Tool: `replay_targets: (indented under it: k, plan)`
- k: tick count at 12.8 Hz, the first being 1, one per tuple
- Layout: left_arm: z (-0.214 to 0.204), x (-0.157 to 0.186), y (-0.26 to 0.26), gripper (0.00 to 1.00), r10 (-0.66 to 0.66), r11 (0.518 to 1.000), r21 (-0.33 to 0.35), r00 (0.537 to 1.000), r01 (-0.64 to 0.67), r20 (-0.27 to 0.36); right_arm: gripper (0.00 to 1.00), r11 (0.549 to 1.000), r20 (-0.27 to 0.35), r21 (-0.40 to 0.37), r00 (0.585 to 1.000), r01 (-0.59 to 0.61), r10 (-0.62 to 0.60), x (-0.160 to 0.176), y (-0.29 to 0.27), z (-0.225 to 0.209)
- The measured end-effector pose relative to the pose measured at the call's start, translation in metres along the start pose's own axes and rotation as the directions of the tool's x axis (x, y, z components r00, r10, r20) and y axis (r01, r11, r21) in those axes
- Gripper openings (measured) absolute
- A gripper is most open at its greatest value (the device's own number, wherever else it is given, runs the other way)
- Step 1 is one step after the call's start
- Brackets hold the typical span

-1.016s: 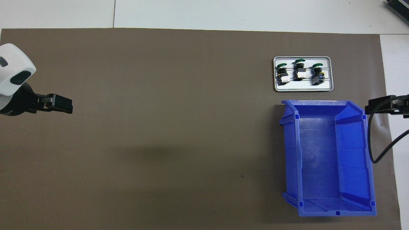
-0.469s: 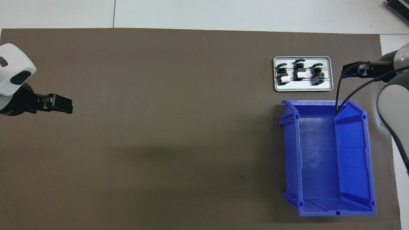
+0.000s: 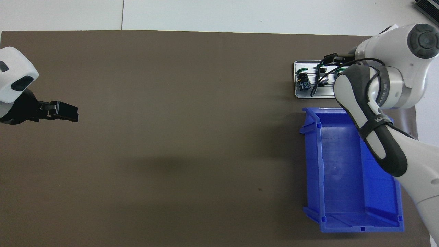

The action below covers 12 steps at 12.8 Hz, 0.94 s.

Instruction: Place and press button with both arms

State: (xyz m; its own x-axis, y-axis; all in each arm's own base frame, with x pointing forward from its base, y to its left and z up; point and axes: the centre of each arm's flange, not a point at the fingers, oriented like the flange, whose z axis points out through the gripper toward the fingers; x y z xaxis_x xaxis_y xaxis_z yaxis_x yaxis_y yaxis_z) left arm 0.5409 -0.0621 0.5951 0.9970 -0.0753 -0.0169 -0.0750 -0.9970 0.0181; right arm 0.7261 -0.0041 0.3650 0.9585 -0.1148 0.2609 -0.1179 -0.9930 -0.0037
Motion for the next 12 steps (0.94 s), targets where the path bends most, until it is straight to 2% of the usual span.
replay_targets:
  k: [3, 9, 12]
  plan:
    - [0.000, 0.000, 0.000, 1.00, 0.000, 1.000, 0.000, 1.000, 0.000, 0.000, 1.00, 1.000, -0.015, 0.007, 1.000, 0.000, 0.000, 0.000, -0.007, 0.020]
    - [0.000, 0.000, 0.000, 1.00, 0.000, 1.000, 0.000, 1.000, 0.000, 0.000, 0.93, 1.000, -0.014, 0.006, 1.000, 0.006, -0.006, -0.014, -0.011, 0.051]
    - [0.000, 0.000, 0.000, 1.00, 0.000, 1.000, 0.000, 1.000, 0.000, 0.000, 0.83, 1.000, -0.004, 0.006, 1.000, 0.000, 0.000, -0.020, -0.009, 0.060]
